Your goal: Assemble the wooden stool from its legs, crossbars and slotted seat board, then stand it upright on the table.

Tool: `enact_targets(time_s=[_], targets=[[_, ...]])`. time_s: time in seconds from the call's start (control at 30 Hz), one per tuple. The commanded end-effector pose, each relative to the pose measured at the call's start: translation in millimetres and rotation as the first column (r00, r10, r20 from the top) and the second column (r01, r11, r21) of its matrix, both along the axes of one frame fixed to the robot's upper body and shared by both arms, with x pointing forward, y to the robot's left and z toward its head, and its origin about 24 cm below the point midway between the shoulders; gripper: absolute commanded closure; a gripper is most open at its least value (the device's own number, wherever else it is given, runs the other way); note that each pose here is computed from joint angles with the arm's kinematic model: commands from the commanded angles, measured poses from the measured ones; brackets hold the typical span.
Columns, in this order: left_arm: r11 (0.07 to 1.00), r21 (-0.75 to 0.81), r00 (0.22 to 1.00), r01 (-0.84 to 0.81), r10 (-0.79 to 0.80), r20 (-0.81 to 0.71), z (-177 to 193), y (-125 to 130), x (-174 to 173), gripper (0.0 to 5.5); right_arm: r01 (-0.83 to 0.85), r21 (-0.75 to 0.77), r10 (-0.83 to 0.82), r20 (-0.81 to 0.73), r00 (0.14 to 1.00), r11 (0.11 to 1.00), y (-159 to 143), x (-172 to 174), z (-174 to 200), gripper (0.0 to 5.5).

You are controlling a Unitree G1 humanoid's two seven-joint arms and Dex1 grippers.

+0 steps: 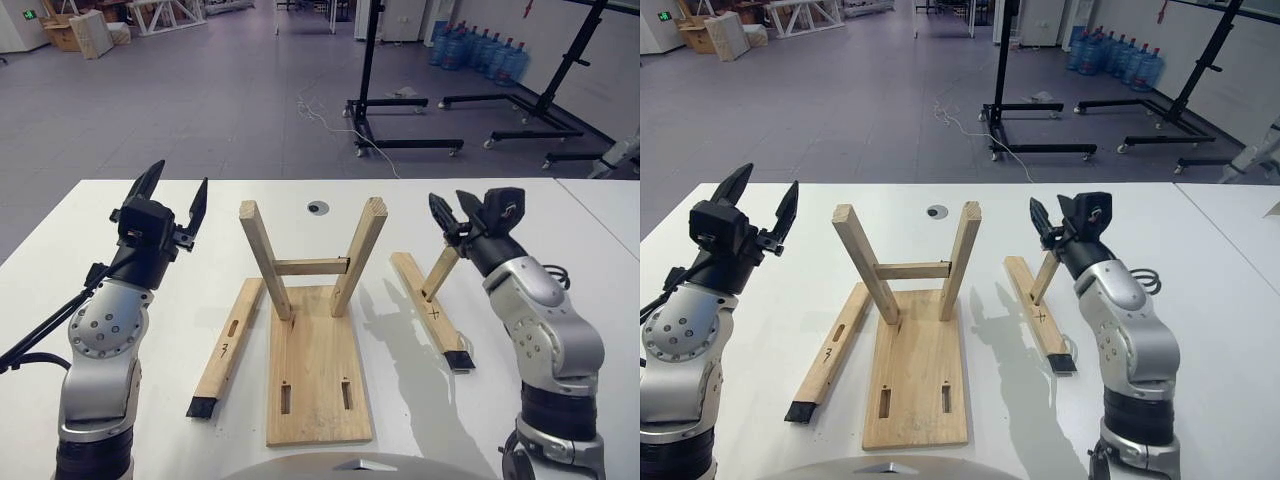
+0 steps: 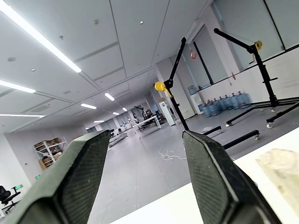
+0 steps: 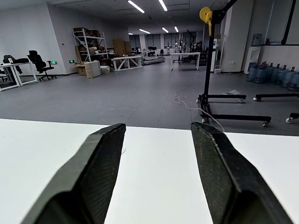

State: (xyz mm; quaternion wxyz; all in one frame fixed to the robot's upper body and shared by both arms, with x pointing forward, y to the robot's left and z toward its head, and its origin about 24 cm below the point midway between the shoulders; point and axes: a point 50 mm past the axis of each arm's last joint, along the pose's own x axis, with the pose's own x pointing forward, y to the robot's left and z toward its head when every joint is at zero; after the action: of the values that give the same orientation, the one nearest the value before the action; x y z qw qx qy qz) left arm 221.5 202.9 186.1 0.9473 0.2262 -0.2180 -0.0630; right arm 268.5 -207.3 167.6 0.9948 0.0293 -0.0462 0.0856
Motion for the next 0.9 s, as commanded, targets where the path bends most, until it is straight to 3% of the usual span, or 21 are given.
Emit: enact_targets(time_s=[0.03, 0.17, 0.27, 0.37, 0.43, 0.6, 0.7, 0.83, 0.9], targets=[[1.0, 0.021, 1.0, -0.02, 0.02, 0.009, 1.0, 5.6, 0.9, 2.67, 0.024, 0.053, -0.028, 0.079, 0.996, 0.998, -3.8, 18.2, 34.0, 2.94], [1.0, 0.021, 1.0, -0.014, 0.014, 0.014, 0.5, 4.1, 3.5, 2.67, -0.008, 0.085, -0.002, 0.119, 0.993, 0.996, 8.7, 28.5, 51.7, 2.94], [1.0, 0.013, 1.0, 0.008, -0.008, 0.002, -4.4, -2.0, 6.1, 2.67, 0.019, 0.011, -0.017, -0.164, 0.986, 1.0, 9.7, 32.2, -26.8, 2.94], [1.0, 0.003, 1.0, 0.017, -0.017, -0.007, -6.7, -4.2, 5.9, 2.67, 0.095, -0.025, -0.096, -0.478, 0.873, 0.995, -5.2, -3.9, -115.6, 2.94], [1.0, 0.0, 1.0, 0.014, -0.014, -0.018, -9.5, -3.1, 6.3, 2.67, 0.07, 0.041, -0.034, -0.572, 0.82, 0.997, 5.7, -16.4, -134.3, 2.94], [1.0, 0.003, 1.0, 0.006, -0.006, -0.021, -11.3, -1.7, 7.2, 2.67, -0.004, 0.136, 0.06, -0.404, 0.913, 0.991, 21.8, 13.4, -86.9, 2.94], [1.0, 0.002, 1.0, 0.001, -0.001, -0.012, -10.5, -2.5, 8.0, 2.67, 0.034, 0.133, 0.008, -0.303, 0.953, 0.991, 9.7, 23.7, -62.9, 2.94], [1.0, -0.012, 1.0, -0.007, 0.007, -0.015, -12.6, -3.2, 4.7, 2.67, 0.093, 0.302, -0.116, 0.058, 0.992, 0.949, -17.0, 33.7, 14.6, 2.94], [1.0, -0.011, 1.0, -0.015, 0.015, -0.021, -13.7, -1.5, 2.4, 2.67, 0.121, 0.33, -0.173, 0.132, 0.976, 0.936, -34.7, 34.8, 39.3, 2.94]])
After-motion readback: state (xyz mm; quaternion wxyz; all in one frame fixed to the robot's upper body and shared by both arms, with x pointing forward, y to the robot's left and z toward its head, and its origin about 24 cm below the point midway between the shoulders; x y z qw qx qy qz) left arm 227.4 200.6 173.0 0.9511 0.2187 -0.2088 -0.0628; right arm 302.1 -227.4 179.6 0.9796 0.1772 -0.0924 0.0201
